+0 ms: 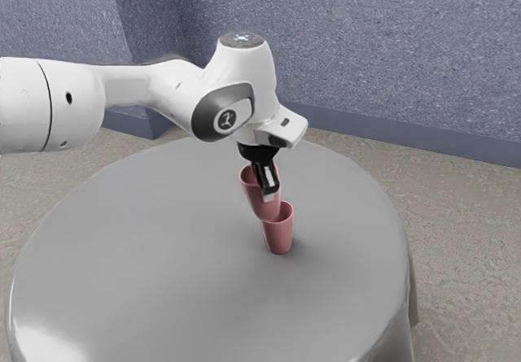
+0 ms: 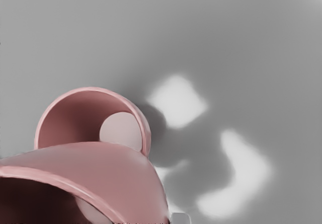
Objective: Place the left cup onto the right cup
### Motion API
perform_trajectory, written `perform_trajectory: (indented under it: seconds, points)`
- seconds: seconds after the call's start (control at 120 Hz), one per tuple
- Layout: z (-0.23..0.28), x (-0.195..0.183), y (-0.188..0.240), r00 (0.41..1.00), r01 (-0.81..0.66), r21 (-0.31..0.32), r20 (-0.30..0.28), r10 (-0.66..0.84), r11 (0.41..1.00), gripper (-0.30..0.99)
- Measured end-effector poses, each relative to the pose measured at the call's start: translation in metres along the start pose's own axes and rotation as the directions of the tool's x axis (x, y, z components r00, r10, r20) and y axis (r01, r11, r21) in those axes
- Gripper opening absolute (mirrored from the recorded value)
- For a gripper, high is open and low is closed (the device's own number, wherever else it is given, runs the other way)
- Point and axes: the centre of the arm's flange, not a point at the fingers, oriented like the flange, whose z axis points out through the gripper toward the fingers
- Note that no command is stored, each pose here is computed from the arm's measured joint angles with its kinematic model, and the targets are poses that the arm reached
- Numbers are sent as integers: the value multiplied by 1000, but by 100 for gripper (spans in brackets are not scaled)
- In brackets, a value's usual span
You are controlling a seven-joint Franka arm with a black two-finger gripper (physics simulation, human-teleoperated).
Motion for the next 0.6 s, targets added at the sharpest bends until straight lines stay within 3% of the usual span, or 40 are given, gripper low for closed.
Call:
perform_trajectory:
  seconds: [0.6]
  points:
    - [16,17,-22,999,40,29,13,-41,999,-9]
